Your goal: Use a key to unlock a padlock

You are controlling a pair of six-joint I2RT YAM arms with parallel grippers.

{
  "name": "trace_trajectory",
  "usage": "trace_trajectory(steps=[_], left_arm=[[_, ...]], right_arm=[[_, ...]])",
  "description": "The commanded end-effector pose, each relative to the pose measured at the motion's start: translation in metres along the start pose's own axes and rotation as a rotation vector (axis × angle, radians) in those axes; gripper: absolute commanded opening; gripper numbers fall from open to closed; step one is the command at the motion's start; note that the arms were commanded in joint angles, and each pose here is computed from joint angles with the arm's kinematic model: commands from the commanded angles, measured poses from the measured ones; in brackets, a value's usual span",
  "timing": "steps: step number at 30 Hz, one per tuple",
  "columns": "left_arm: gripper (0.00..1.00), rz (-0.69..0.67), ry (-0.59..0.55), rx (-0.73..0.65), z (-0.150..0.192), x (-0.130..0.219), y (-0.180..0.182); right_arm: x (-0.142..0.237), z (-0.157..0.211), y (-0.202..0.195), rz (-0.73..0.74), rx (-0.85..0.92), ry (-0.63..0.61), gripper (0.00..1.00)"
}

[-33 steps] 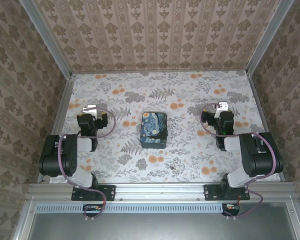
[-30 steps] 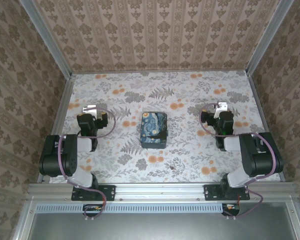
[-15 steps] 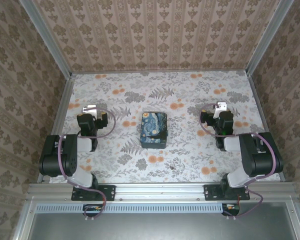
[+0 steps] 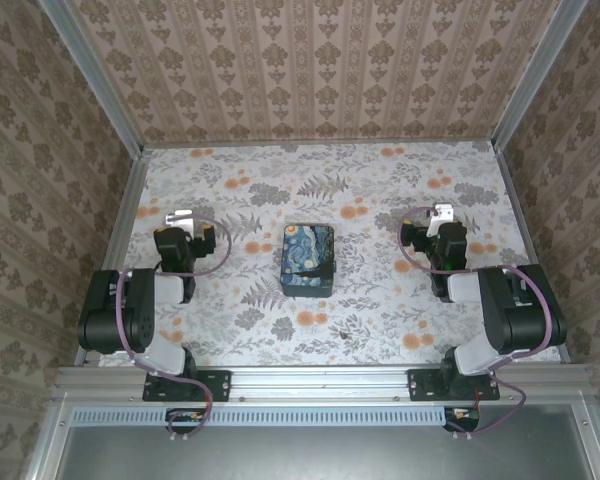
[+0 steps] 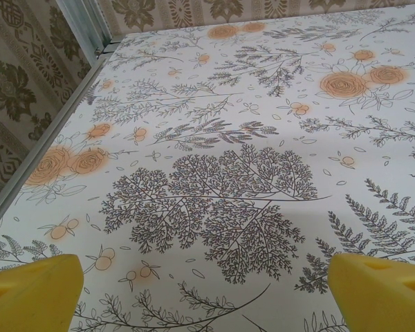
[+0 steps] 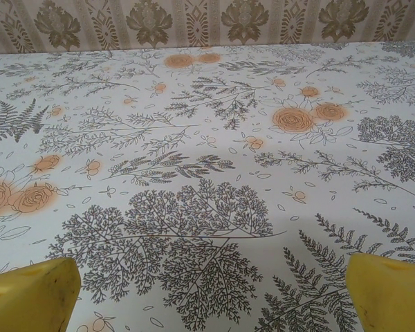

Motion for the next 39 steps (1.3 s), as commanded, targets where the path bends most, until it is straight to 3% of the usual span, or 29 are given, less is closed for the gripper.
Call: trace_trajectory(steps=[1,12,17,21,25,28,31,39], left_arm=[[1.0,0.014,-0.025,0.017,-0.008,-0.002,0.0],[1.0,-0.003,-0.067,0.018,-0.024,0.016,0.003],[1.0,-0.041,-0.021,0.014,-0.046,0.026,0.007],[1.0,-0.057,0.03,0.062,-0.067,0.039,0.006],[1.0,-0.061,0.058,0.124,-0.087,0.059,0.002],[1.0,-0.043,0.084,0.181,-0.097,0.077,-0.004],[1.0,-0.02,0.112,0.246,-0.104,0.092,-0.009],[1.0,0.108,0.271,0.361,-0.11,0.107,-0.028]], right_arm=[[-0.002,-0.004,0.001,-0.012,0.002,-0.006,1.0],[0.013,-0.019,-0.012,0.09,-0.05,-0.028,1.0],[0.019,-0.043,-0.009,0.041,-0.056,0.034,1.0],[0.023,-0.062,-0.009,0.038,-0.254,0.072,0.99],[0.031,-0.072,0.003,-0.136,-0.419,0.072,1.0],[0.033,-0.068,0.016,-0.248,-0.515,0.177,0.98],[0.036,-0.058,0.033,-0.345,-0.578,0.285,0.91],[0.071,-0.014,0.1,-0.467,-0.575,0.49,0.88]])
Point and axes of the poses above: each hand's point on the last joint's axis, 136 mm out from that joint toward the fingers, its own x axis back along the fingers, its own y axis along the line the jaws close on, z = x × y, the point moved 8 cm from there along x, back along the fingers, and after that the axes turned 4 degrees about x, right-handed, at the moved point
